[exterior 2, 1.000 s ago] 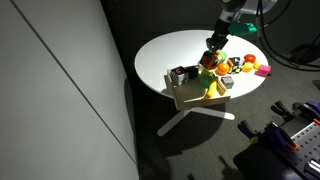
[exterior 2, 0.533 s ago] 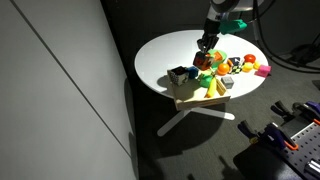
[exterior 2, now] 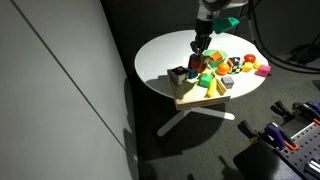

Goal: Put the plush block inside the box

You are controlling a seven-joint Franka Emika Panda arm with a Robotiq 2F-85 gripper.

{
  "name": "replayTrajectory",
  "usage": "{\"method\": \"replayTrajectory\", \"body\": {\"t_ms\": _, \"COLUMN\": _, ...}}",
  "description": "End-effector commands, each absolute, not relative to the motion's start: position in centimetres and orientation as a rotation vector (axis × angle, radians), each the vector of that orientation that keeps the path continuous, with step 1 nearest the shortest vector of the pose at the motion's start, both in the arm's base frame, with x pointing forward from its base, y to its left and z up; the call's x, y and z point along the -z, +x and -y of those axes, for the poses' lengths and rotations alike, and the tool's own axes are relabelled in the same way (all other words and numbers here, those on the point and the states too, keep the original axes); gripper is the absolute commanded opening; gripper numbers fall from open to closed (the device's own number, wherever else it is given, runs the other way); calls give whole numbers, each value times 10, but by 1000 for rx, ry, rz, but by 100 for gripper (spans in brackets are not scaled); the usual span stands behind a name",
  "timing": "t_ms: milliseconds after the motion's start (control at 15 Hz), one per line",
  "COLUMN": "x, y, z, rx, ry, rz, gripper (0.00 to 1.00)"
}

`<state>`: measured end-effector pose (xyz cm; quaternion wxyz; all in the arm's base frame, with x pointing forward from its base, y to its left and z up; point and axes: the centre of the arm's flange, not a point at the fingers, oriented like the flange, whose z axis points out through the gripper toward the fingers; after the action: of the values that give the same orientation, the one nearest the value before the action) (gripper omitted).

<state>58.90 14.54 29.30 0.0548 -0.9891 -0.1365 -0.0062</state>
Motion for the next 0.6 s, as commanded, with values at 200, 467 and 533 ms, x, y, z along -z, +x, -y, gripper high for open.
{"method": "replayTrajectory", "body": {"t_ms": 200, "x": -295, "y": 590, "z": -157, "rx": -14, "ry": -2994, "rz": 474, "gripper": 55}}
{"method": "replayTrajectory", "body": {"t_ms": 467, "x": -298, "y": 592, "z": -147, "rx": -3, "ry": -2995, "rz": 415, "gripper": 86}}
{"method": "replayTrajectory", "body": {"t_ms": 533, "x": -298, "y": 593, "z": -143, "rx": -6, "ry": -2998, "rz": 399, "gripper": 93}}
